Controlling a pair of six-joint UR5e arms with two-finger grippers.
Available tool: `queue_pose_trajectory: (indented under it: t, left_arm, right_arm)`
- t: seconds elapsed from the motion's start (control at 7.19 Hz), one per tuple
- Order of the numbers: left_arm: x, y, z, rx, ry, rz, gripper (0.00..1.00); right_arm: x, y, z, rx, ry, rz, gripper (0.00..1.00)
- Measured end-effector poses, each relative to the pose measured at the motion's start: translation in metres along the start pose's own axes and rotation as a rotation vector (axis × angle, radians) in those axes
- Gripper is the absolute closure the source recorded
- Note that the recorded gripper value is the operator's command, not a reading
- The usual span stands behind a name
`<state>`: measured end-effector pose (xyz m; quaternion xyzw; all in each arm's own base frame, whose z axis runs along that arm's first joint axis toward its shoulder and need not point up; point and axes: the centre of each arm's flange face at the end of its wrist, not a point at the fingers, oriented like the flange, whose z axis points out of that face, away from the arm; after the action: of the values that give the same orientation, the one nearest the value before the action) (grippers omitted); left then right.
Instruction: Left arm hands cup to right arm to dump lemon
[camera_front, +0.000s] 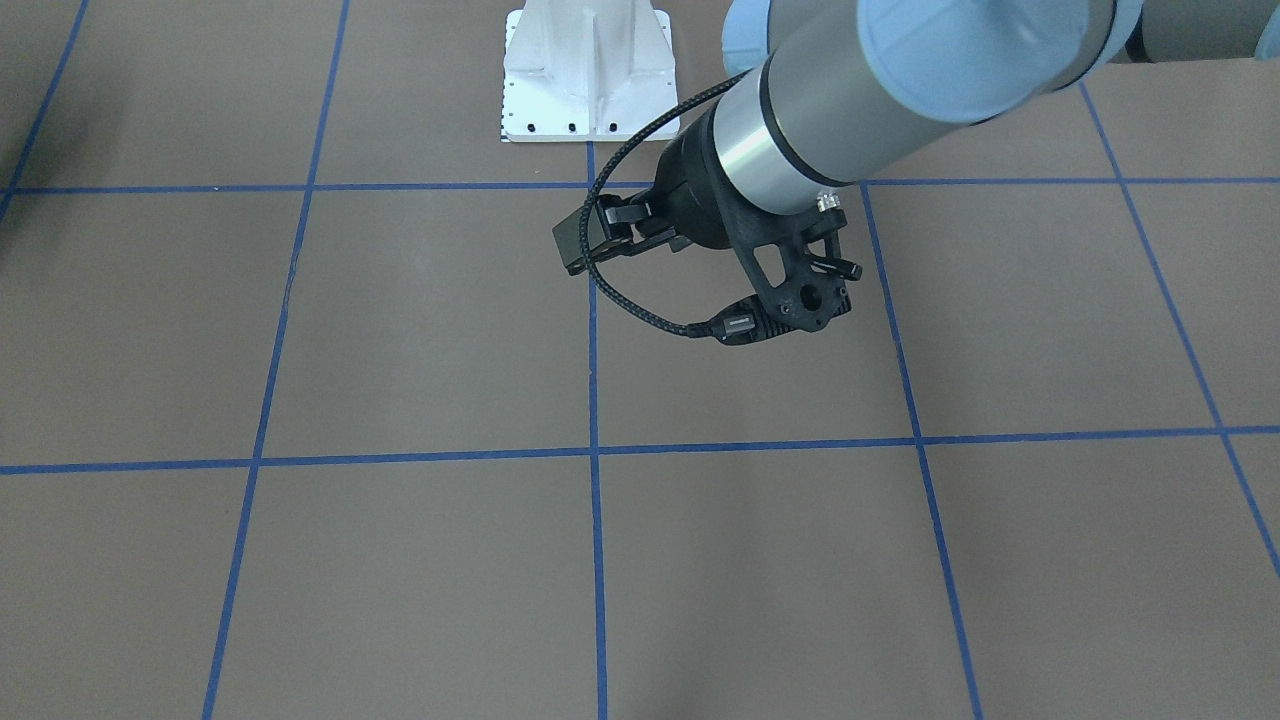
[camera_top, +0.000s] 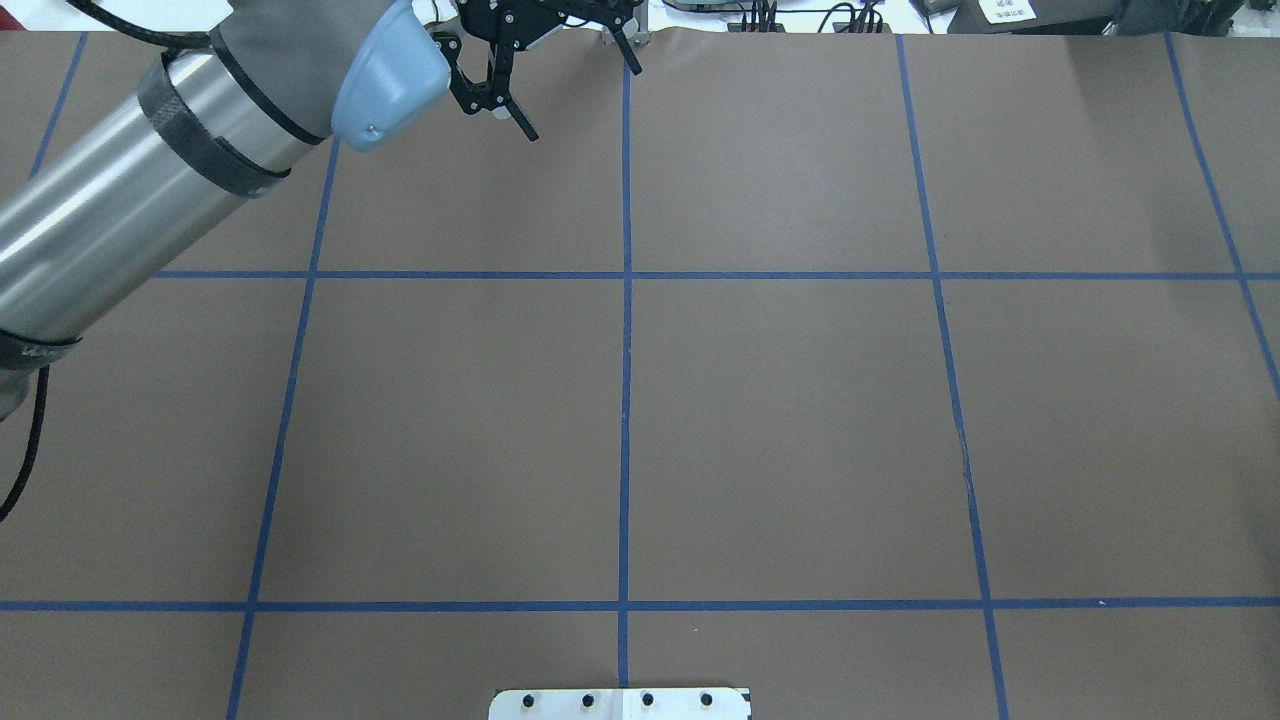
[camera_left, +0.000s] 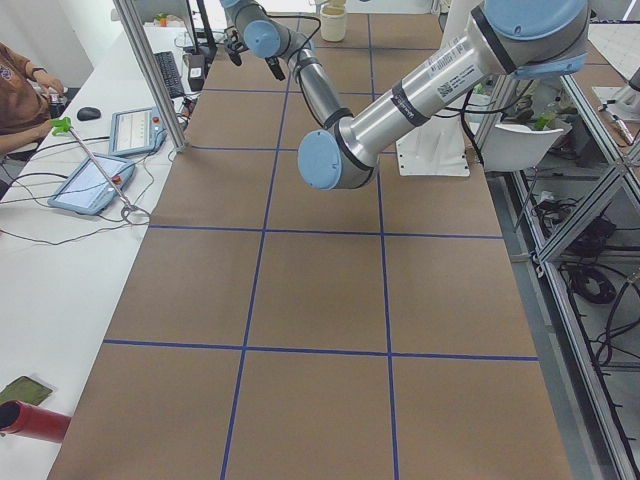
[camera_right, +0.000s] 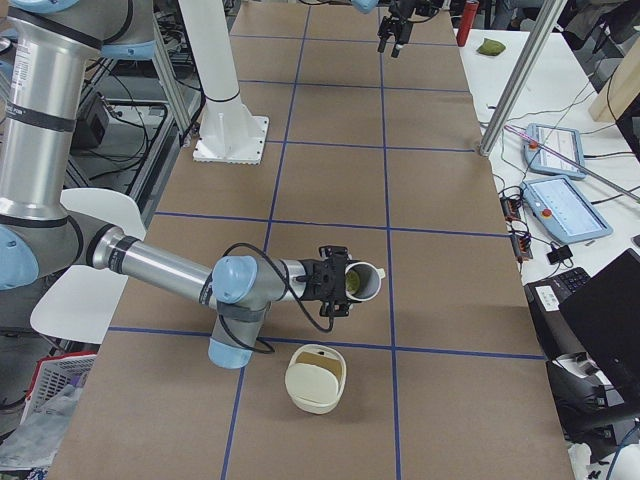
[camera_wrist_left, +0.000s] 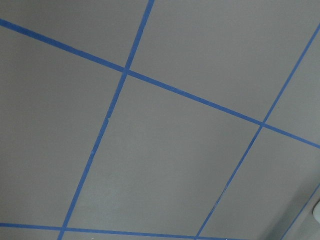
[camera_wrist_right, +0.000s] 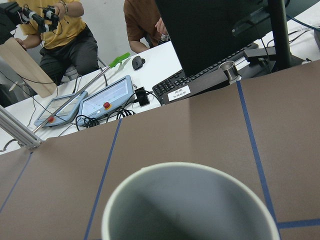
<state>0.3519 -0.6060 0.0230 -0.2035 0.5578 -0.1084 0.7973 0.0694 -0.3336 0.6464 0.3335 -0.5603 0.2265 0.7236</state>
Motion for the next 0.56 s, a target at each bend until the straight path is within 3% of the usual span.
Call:
queue_pose_trajectory:
  t: [0.56]
  left_arm:
    - [-0.001, -0.001, -0.001, 0.003, 0.001, -0.001, 0.00]
  right_arm:
    - [0.019, 0.026, -0.020, 0.016, -0.117, 0.282, 1.00]
